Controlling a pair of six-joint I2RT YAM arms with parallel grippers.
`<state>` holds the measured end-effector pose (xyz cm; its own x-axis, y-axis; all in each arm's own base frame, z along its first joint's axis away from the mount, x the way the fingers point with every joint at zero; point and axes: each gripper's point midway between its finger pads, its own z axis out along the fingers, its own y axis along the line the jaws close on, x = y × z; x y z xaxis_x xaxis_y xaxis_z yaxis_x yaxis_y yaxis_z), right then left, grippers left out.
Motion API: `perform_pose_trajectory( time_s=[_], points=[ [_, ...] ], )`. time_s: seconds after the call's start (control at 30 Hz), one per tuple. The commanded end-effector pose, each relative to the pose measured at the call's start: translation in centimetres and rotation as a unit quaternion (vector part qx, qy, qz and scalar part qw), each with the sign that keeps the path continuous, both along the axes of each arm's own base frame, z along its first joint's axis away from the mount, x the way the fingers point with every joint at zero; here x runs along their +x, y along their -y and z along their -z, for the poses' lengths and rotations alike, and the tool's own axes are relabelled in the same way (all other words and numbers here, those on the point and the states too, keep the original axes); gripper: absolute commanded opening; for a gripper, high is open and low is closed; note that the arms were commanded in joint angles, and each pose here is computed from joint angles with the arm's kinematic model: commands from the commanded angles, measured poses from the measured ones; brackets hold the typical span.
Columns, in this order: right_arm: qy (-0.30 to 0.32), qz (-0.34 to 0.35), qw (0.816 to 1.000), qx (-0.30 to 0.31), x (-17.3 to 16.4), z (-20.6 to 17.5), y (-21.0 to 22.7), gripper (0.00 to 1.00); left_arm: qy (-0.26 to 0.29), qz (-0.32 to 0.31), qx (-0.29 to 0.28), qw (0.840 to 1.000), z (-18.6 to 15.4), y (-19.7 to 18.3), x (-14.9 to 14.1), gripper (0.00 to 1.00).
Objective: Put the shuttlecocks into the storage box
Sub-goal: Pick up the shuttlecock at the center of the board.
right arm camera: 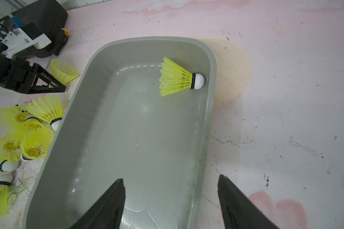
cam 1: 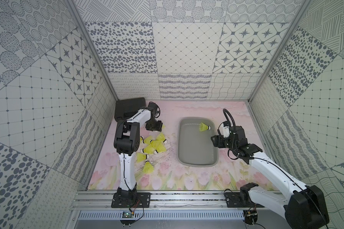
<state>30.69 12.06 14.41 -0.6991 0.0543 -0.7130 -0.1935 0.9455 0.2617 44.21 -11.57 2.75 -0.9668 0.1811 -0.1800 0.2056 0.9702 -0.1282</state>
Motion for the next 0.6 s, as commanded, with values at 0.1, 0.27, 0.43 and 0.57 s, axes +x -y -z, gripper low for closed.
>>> perform_pose_trajectory(
  time_s=[0.1, 0.27, 0.43, 0.57],
  points=[
    [0.005, 0.001, 1.0, 0.005, 0.4, -0.2, -0.1, 0.77, -0.004, 0.005, -0.021, 1.0, 0.5, 0.9, 0.8, 0.52],
    [0.004, 0.0, 1.0, 0.008, 0.2, -0.1, -0.2, 0.77, 0.006, -0.012, -0.022, 1.0, 0.4, 0.8, 1.2, 0.43],
    [0.004, 0.0, 1.0, 0.009, 0.1, -0.1, -0.2, 0.77, 0.025, -0.03, -0.025, 0.999, 0.0, 0.8, 2.2, 0.55],
    [0.006, 0.002, 1.0, 0.009, 0.0, -0.1, 0.0, 0.77, 0.033, -0.042, -0.035, 0.998, -0.2, 1.1, 2.9, 0.57]
  ],
)
